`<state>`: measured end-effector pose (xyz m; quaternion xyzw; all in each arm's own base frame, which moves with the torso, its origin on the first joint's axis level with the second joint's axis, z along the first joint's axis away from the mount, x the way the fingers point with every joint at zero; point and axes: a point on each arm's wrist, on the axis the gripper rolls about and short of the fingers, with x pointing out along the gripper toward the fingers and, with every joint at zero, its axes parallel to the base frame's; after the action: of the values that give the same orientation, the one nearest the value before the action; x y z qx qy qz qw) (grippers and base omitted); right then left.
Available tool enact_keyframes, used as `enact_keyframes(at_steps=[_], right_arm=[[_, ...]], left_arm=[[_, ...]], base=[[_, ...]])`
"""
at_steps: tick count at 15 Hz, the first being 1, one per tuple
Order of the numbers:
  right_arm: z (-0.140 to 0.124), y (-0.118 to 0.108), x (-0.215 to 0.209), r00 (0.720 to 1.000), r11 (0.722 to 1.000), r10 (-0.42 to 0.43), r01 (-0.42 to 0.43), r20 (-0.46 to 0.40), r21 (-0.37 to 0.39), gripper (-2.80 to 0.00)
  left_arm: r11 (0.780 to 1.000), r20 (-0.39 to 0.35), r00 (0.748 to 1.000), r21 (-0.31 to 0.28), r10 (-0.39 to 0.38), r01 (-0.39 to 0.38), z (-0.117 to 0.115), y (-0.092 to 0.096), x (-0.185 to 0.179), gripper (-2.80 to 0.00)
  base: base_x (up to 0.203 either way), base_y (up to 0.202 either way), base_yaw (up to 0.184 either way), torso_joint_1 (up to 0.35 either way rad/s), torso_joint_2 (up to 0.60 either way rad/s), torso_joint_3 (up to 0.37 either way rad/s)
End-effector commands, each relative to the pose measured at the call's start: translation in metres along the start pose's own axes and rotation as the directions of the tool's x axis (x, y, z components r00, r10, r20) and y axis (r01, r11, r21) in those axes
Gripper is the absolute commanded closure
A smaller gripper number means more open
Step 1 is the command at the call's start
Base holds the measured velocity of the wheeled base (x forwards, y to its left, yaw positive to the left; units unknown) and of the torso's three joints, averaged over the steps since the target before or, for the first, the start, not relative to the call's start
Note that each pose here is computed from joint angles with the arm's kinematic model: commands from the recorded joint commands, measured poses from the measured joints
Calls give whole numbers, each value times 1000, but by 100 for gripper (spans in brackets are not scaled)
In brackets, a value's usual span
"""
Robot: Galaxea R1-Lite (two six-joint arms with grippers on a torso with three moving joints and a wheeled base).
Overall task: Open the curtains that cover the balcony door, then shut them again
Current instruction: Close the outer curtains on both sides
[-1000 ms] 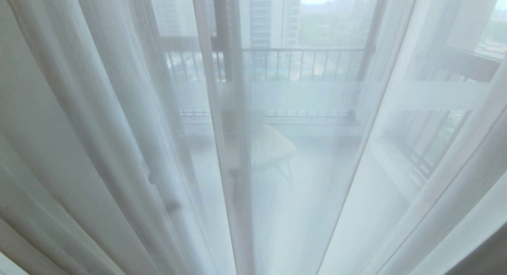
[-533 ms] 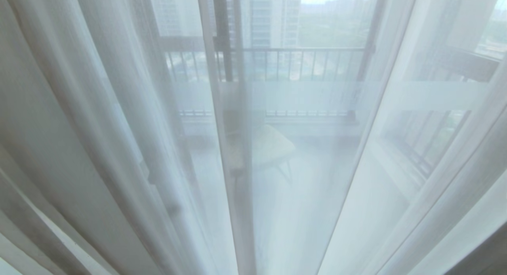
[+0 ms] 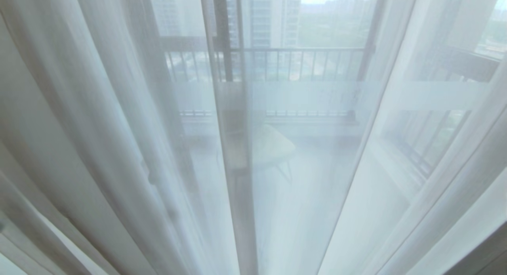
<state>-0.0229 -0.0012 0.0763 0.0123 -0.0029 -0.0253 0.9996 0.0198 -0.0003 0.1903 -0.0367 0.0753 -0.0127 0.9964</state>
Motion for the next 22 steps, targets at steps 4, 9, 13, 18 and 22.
enact_keyframes(at_steps=[4,9,13,18,22], right_arm=[[0,0,0,1000,1000,0,0,0,0,0],[0,0,0,1000,1000,0,0,0,0,0],[0,0,0,1000,1000,0,0,1,0,0],[0,0,0,1000,1000,0,0,1,0,0],[0,0,0,1000,1000,0,0,1,0,0]], left_arm=[[992,3,994,-59,-111,111,-84,2,-19,0],[997,183,983,-71,-11,25,-112,7,-28,0],[998,250,968,54,3,-17,-109,7,-27,0],[984,194,981,175,6,-41,-115,7,-26,0],[986,193,981,160,9,-40,-115,7,-26,0]], base=[[0,0,0,0,0,0],[0,0,0,0,0,0],[0,0,0,0,0,0],[0,0,0,0,0,0],[0,0,0,0,0,0]])
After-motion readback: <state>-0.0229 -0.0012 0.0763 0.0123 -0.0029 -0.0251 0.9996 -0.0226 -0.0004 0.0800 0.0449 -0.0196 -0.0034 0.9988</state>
